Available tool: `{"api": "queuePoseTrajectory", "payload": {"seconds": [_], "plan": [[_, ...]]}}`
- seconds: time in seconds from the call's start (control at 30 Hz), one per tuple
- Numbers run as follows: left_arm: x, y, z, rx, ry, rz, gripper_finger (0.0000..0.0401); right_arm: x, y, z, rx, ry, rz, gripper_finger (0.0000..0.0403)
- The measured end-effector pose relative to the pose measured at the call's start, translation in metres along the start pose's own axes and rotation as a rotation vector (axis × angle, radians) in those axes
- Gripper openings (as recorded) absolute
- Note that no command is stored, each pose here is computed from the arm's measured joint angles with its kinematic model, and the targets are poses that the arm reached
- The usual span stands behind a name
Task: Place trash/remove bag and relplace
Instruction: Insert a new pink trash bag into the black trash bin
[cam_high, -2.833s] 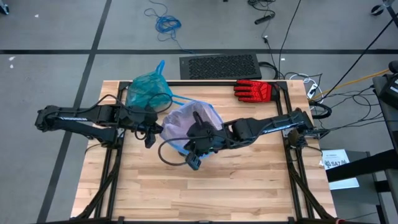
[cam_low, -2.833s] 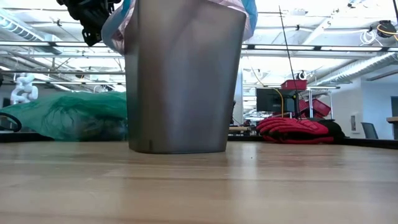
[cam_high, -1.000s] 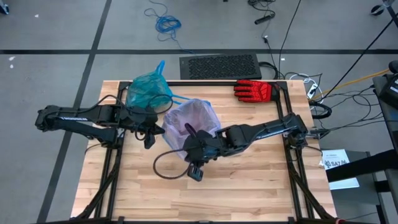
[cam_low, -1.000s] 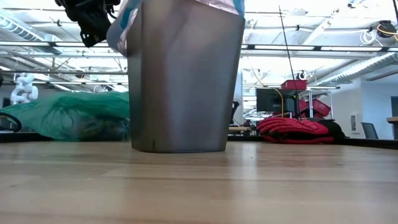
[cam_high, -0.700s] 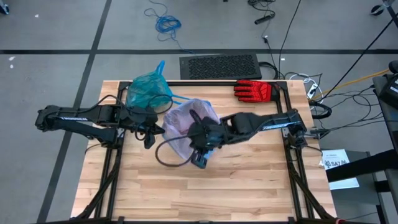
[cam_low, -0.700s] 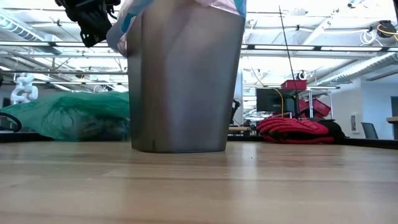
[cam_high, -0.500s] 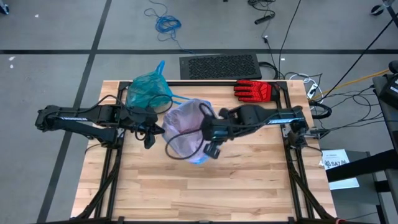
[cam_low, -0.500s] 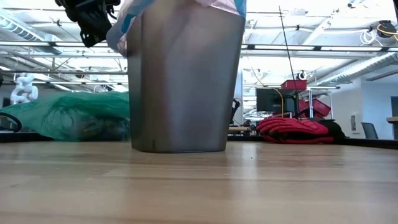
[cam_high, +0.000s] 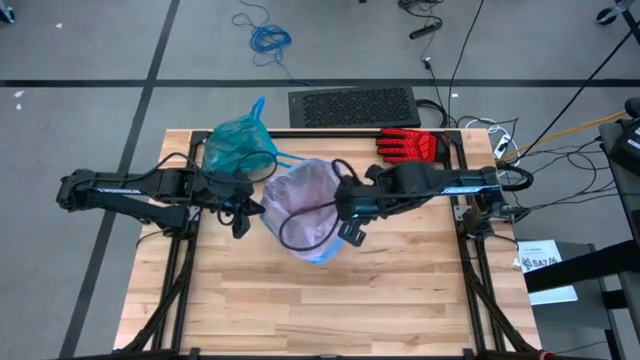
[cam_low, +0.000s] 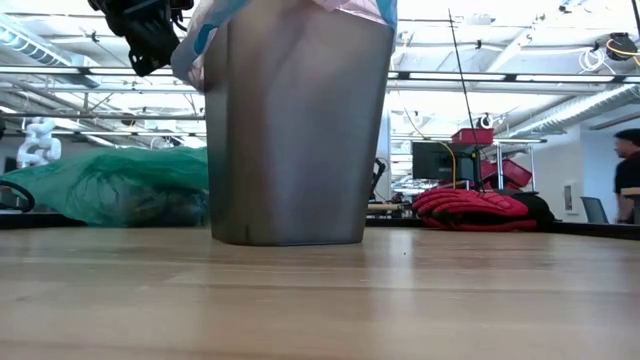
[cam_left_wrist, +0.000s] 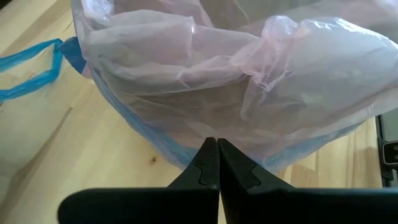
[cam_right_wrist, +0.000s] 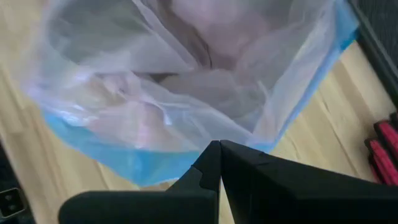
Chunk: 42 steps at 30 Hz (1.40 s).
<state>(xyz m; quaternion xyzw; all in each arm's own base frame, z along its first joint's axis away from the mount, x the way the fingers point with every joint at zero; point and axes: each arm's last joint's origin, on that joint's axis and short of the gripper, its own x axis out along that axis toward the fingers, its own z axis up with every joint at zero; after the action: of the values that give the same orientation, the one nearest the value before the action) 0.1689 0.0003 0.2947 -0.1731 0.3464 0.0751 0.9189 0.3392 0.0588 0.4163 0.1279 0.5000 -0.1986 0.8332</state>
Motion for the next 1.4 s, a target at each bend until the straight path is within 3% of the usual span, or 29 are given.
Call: {"api": "queuePoseTrajectory", "payload": {"seconds": [0.4,0.63,0.83,1.03,1.13,1.4], "plan": [[0.0,0.0,0.0,-0.002,0.001,0.001,0.0,0.065,0.003,-0.03,0.096,0.212,-0.118,0.0],[-0.001,0.001,-0.001,0.001,0.007,0.003,0.0,0.107,0.013,-0.05,0.231,0.232,-0.008,0.0],[-0.003,0.003,-0.008,0.0,0.066,0.028,0.0,0.058,0.013,-0.067,0.375,0.15,0.02,0.0],[-0.012,0.005,-0.01,-0.001,0.044,0.02,0.0,0.012,-0.013,-0.064,0.758,-0.019,0.077,0.0012],[-0.012,0.005,-0.01,-0.005,0.043,0.02,0.0,0.007,-0.021,-0.057,0.864,-0.078,0.099,0.0045],[-0.012,0.004,-0.009,-0.007,0.032,0.016,0.0,0.023,-0.038,-0.042,0.945,-0.109,0.031,0.0167]]}}
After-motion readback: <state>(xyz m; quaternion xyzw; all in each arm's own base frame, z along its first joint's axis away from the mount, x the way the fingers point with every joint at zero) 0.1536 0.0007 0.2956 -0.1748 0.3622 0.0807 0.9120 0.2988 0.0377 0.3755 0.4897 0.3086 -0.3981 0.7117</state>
